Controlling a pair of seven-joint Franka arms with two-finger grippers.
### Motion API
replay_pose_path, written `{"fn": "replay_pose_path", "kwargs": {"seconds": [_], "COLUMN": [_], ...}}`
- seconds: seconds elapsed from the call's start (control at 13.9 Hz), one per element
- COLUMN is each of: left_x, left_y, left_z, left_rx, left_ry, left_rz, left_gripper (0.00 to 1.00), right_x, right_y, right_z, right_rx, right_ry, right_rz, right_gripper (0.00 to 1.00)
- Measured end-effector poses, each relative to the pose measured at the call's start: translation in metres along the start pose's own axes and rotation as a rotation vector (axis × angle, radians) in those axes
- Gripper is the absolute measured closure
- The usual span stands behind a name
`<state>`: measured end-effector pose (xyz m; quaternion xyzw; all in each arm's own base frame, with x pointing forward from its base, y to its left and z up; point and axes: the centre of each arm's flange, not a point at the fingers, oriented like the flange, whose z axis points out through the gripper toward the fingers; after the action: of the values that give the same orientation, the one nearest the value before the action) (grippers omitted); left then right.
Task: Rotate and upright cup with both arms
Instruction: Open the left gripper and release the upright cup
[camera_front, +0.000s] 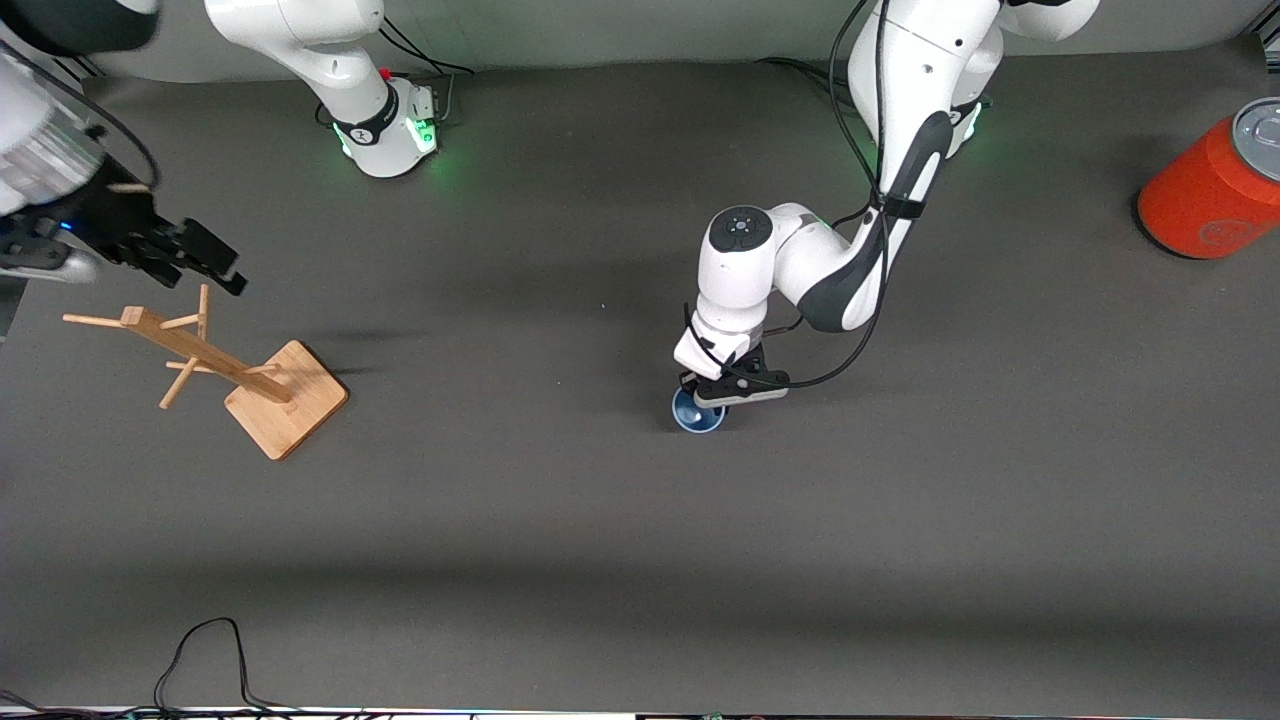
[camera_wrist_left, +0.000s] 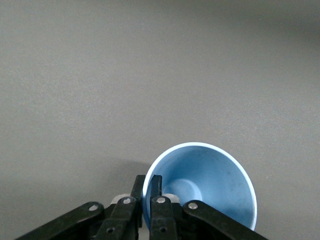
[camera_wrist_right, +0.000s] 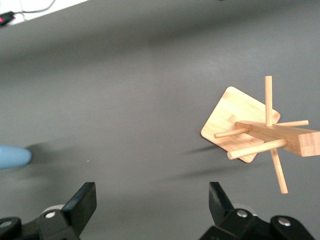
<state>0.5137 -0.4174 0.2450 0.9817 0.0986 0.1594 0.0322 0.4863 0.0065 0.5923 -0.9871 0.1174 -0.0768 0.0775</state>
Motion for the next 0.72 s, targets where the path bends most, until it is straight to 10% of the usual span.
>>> {"fn": "replay_pose_path", "kwargs": {"seconds": [0.22,0.72], "left_x": [0.0,0.036], "left_y": [0.001,0.006], "left_z": [0.001,-0.023], "left_rx": [-0.007,0.095], "left_ry": [0.002,-0.041], "left_rz": [-0.018,-0.064], "left_gripper": [0.91,0.13], "right_x": [-0.003,0.04], "right_y": [0.006,-0.006], "right_z": [-0.006,0.025], "right_rx": [0.009,-0.008], "right_ry": [-0.024,-0.054], "right_rz": [-0.013,-0.042], "right_gripper": [0.0,0.0]}}
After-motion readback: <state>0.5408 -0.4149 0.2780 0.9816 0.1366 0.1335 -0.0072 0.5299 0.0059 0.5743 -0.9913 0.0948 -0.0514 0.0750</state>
